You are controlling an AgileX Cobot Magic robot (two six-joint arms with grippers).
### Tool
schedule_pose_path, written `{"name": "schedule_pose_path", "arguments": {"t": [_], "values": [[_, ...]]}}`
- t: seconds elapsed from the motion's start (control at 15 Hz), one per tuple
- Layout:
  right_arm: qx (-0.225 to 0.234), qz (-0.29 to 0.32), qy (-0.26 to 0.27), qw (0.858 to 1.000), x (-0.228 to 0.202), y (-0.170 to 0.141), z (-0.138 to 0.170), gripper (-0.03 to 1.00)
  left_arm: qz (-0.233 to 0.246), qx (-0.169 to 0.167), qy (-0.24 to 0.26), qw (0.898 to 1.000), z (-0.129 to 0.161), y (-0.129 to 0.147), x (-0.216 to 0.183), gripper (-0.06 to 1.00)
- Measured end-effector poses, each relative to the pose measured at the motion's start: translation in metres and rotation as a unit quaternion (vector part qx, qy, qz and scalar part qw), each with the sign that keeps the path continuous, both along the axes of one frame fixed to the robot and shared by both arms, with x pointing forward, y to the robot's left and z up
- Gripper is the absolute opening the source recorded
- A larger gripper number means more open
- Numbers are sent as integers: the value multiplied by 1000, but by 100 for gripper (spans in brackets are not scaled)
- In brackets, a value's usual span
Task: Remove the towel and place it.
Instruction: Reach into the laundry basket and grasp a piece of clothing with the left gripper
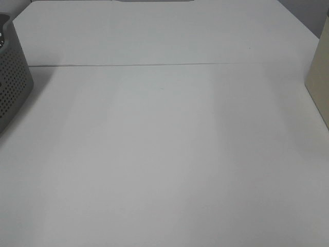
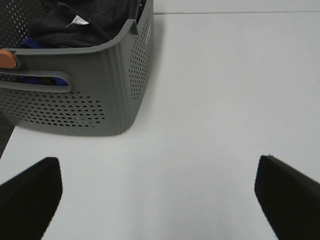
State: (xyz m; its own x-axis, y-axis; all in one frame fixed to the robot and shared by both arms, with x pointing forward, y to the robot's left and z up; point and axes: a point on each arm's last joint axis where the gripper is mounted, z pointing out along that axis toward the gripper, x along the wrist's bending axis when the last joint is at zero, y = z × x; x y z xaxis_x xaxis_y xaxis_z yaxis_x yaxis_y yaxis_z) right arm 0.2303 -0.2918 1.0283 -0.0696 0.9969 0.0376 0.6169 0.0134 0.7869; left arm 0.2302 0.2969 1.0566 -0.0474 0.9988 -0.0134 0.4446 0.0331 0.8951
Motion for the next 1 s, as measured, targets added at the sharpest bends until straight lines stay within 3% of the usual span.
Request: {"name": "schedule_pose_path", "arguments": {"t": [1.0], "values": [[0,0,0,1000,0,0,0,50,0,0,0,1000,0,0,0,99]]}}
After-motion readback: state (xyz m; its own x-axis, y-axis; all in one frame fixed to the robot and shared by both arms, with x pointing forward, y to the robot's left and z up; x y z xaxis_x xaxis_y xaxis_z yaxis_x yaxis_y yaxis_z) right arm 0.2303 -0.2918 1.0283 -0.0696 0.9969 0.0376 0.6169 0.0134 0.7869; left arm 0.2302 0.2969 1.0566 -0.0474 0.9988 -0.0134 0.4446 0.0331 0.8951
